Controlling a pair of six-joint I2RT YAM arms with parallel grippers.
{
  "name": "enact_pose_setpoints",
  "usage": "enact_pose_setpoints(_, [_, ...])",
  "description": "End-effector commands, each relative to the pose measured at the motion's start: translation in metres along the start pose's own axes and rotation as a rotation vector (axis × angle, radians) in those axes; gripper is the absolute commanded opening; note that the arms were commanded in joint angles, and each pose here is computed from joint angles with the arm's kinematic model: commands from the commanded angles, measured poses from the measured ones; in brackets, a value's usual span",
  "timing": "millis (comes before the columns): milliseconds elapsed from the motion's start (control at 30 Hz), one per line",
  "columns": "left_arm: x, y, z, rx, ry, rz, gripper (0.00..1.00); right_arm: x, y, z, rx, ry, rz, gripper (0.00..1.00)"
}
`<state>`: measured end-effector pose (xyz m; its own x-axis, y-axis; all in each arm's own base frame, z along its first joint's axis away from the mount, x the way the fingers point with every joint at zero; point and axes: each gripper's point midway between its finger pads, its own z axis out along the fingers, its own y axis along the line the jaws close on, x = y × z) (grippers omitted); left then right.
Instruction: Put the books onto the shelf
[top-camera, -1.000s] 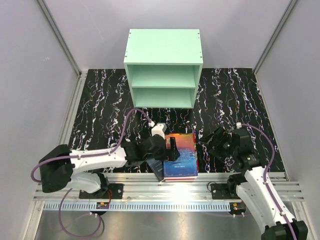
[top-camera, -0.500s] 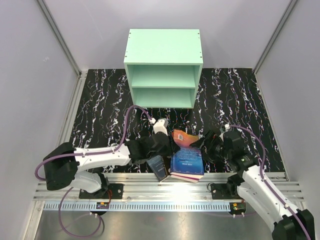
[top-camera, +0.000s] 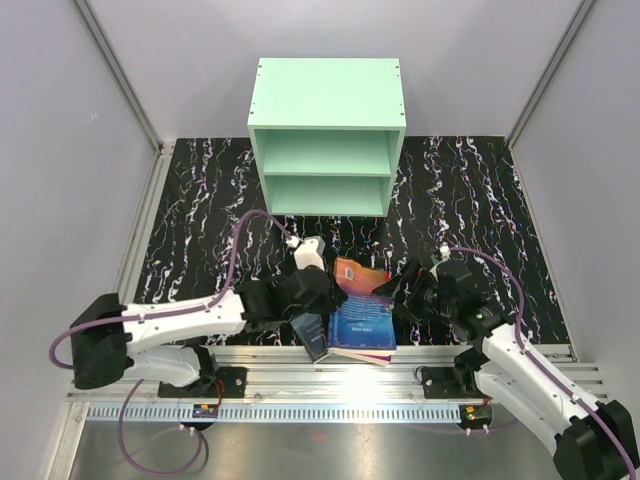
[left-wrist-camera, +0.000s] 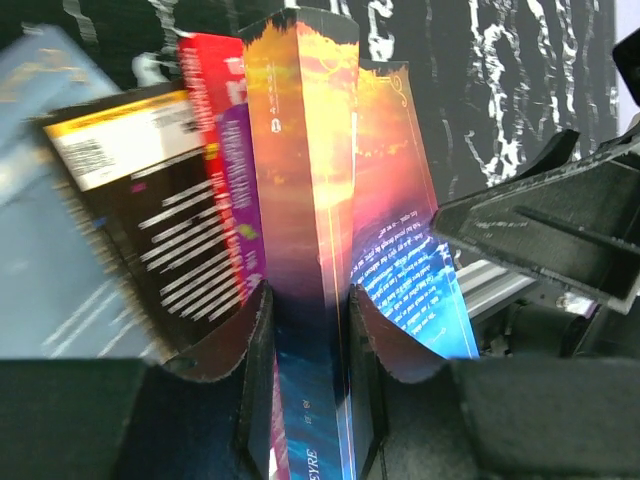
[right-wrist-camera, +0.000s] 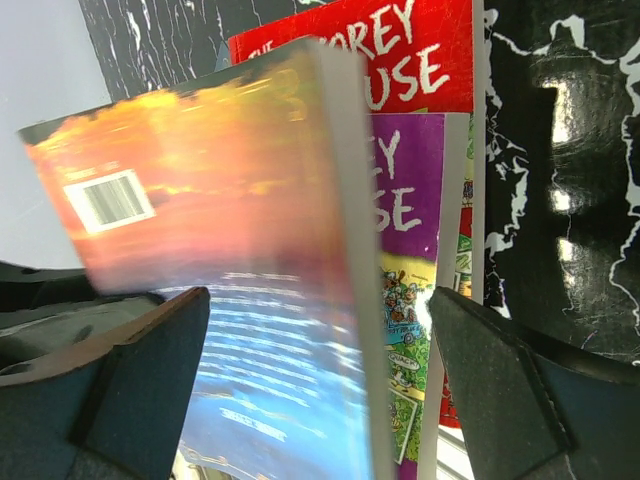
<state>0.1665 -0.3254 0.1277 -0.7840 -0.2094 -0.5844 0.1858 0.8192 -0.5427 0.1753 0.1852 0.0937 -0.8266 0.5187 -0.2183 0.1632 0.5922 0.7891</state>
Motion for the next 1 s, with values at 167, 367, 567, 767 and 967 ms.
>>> enact_pose_setpoints(167, [-0.074,-0.002,-0.071,-0.054,-0.185,0.129,0.0,-0.018,0.034,-0.01,-0.05,-0.072,-0.065,1.0])
enact_pose_setpoints(367, [-0.134,-0.038,-0.095,0.032,-0.293,0.141,0.0,-0.021,0.048,-0.017,-0.069,-0.079,-0.092,1.0])
enact_pose_setpoints(567, [-0.226,-0.104,-0.131,0.201,-0.42,0.201,0.0,-0.028,0.053,-0.037,-0.055,-0.133,-0.131,1.0])
enact_pose_setpoints(767, [-0.314,-0.193,-0.202,0.548,-0.579,0.28,0.0,-0.025,0.046,-0.052,-0.04,-0.157,-0.15,1.0])
enact_pose_setpoints(967, [-0.392,-0.215,-0.213,0.568,-0.76,0.279,0.0,-0.019,0.043,-0.054,-0.051,-0.142,-0.149,1.0])
